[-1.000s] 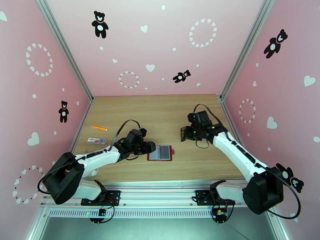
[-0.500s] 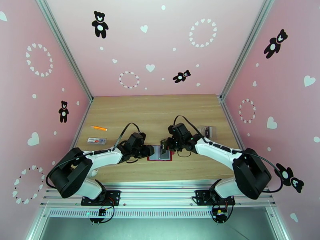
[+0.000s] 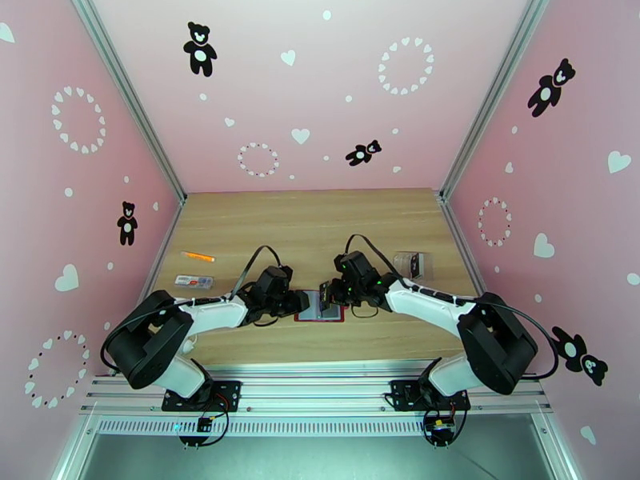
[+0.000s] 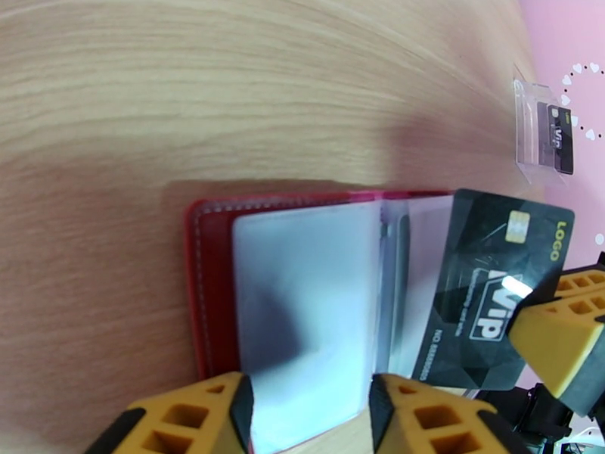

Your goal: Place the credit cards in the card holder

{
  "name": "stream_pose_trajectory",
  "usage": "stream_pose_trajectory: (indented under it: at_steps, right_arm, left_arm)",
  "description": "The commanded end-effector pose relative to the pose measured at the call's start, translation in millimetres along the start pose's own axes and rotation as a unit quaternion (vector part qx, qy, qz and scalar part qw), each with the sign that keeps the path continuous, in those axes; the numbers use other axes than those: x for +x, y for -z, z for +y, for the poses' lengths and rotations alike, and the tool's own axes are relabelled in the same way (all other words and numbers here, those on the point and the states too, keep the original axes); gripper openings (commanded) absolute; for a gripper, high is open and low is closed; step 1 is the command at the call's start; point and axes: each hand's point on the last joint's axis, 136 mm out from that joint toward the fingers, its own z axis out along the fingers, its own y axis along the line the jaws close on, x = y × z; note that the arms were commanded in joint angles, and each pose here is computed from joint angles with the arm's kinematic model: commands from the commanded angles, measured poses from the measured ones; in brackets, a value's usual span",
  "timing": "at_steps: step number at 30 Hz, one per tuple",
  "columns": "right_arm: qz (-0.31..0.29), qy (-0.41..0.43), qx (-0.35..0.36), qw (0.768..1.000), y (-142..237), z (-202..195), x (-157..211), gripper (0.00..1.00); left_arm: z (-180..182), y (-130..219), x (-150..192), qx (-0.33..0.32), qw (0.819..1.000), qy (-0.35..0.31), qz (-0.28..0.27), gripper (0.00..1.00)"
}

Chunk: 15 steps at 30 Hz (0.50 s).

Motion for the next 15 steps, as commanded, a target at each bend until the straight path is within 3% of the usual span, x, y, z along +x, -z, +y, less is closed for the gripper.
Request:
stream_pose_trajectory:
  at_steps: [1, 15]
  right_arm:
    - [0.000, -0.002, 0.007, 1.000, -5.9, -5.0, 3.1, 0.00]
    - [0.021, -0.025, -0.001, 0.999, -19.6, -8.8, 10.9, 0.00]
  left_arm:
    - [8.7, -2.1, 5.0, -0.006, 1.000, 0.011, 0.008, 0.46]
    - [12.2, -4.3, 6.9, -0.011, 1.000, 0.011, 0.012, 0.43]
